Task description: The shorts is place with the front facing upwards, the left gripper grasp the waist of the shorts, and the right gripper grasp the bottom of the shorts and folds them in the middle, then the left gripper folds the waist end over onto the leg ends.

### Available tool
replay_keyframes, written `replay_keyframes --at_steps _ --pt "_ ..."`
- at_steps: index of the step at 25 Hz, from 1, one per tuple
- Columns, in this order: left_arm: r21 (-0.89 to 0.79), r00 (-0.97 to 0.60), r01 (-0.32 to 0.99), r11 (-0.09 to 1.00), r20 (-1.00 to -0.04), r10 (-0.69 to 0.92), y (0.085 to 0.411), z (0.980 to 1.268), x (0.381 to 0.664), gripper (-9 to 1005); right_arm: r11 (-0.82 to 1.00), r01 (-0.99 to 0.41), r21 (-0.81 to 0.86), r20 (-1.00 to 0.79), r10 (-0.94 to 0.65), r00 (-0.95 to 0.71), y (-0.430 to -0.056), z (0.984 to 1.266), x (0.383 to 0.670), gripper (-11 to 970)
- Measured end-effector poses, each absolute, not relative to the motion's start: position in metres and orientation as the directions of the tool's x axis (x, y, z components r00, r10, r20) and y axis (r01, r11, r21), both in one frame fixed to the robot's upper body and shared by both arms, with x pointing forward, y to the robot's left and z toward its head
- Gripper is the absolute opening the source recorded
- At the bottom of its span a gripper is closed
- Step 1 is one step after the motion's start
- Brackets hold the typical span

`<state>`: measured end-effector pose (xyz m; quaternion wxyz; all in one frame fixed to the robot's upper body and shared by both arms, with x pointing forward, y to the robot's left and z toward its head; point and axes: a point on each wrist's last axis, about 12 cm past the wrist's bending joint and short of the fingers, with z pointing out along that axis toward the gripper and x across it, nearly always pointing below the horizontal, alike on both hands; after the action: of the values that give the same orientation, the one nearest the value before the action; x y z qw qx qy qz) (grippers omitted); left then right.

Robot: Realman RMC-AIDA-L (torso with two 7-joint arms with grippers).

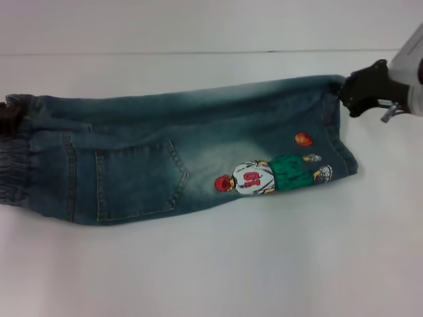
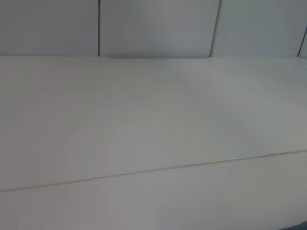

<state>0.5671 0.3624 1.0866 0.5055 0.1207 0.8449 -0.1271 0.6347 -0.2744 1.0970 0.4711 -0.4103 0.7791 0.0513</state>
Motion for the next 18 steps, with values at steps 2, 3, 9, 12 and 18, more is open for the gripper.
replay_keyframes --at_steps 2,3,9,12,18 --pt "-0.089 -0.46 0.332 0.939 -0.885 0.079 0.362 1.086 0.567 103 0.663 -0.674 -0.326 -0.776 -0.595 -0.21 -0.271 1.096 0.638 15" --pt "-0.089 -0.46 0.332 0.939 -0.884 0.079 0.362 1.086 0.567 104 0.665 -0.667 -0.337 -0.776 -0.597 -0.204 -0.269 1.095 0.639 15" --pt "-0.08 -0.465 0.365 0.928 -0.878 0.108 0.357 1.081 0.566 110 0.659 -0.661 -0.359 -0.774 -0.606 -0.184 -0.259 1.092 0.642 15" --pt "-0.068 -0.474 0.395 0.916 -0.869 0.14 0.352 1.078 0.565 113 0.638 -0.684 -0.354 -0.764 -0.619 -0.182 -0.255 1.088 0.639 15" --pt "-0.052 -0.485 0.423 0.905 -0.856 0.178 0.347 1.075 0.563 120 0.634 -0.692 -0.345 -0.756 -0.625 -0.196 -0.256 1.081 0.634 16"
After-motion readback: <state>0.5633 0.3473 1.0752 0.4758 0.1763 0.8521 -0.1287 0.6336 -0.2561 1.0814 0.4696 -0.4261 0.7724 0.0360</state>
